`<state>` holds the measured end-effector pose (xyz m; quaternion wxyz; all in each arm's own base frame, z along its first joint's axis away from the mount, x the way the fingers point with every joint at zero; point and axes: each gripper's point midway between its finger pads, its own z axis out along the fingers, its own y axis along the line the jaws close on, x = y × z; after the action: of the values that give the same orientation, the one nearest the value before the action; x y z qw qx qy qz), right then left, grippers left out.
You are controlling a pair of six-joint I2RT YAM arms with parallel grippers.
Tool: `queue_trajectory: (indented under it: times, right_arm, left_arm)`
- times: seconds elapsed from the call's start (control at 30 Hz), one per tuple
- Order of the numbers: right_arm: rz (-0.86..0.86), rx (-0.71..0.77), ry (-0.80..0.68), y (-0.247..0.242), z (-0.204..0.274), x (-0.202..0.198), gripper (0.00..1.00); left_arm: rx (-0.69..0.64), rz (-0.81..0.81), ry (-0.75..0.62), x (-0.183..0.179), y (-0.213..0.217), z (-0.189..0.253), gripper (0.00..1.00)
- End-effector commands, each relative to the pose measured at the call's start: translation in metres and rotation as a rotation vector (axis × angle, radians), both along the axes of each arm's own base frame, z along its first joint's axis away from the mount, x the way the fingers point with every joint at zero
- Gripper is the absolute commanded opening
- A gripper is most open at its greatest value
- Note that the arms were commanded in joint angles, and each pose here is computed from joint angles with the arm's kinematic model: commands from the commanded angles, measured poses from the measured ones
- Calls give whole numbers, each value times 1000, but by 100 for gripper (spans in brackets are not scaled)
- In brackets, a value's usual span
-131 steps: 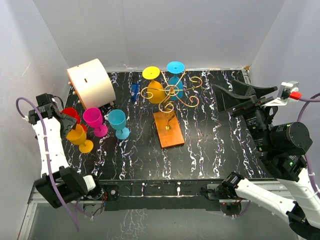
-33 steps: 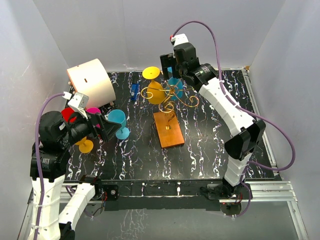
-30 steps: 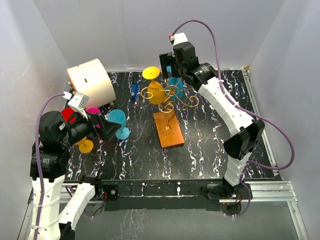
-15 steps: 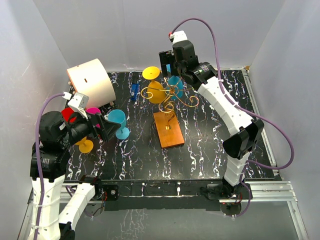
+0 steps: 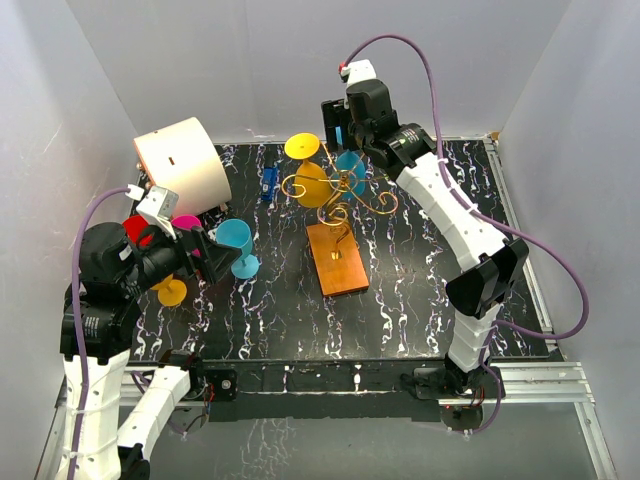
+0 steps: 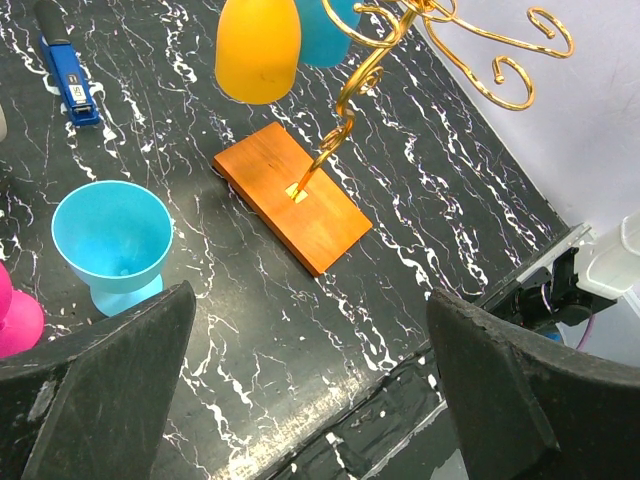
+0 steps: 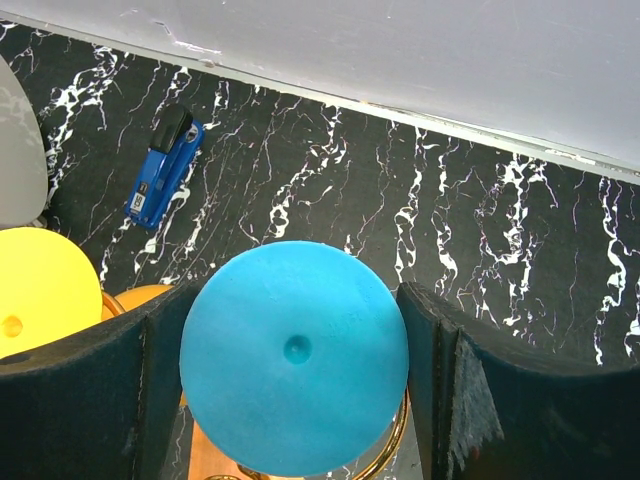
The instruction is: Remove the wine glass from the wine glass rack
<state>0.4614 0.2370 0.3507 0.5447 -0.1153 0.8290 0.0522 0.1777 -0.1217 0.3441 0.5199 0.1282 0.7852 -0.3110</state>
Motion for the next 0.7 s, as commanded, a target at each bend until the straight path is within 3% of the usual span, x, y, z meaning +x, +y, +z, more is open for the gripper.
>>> queue_trajectory:
  times: [0.0,0.67]
  right_arm:
    - [10,97,-131,0,58,-7,61]
    - [-31,112,-165,-20,76,-25,59]
  left_arm:
    - [3,-4,-6,-3,0,2,99]
    - [-5,0,0,-5,0,4,99]
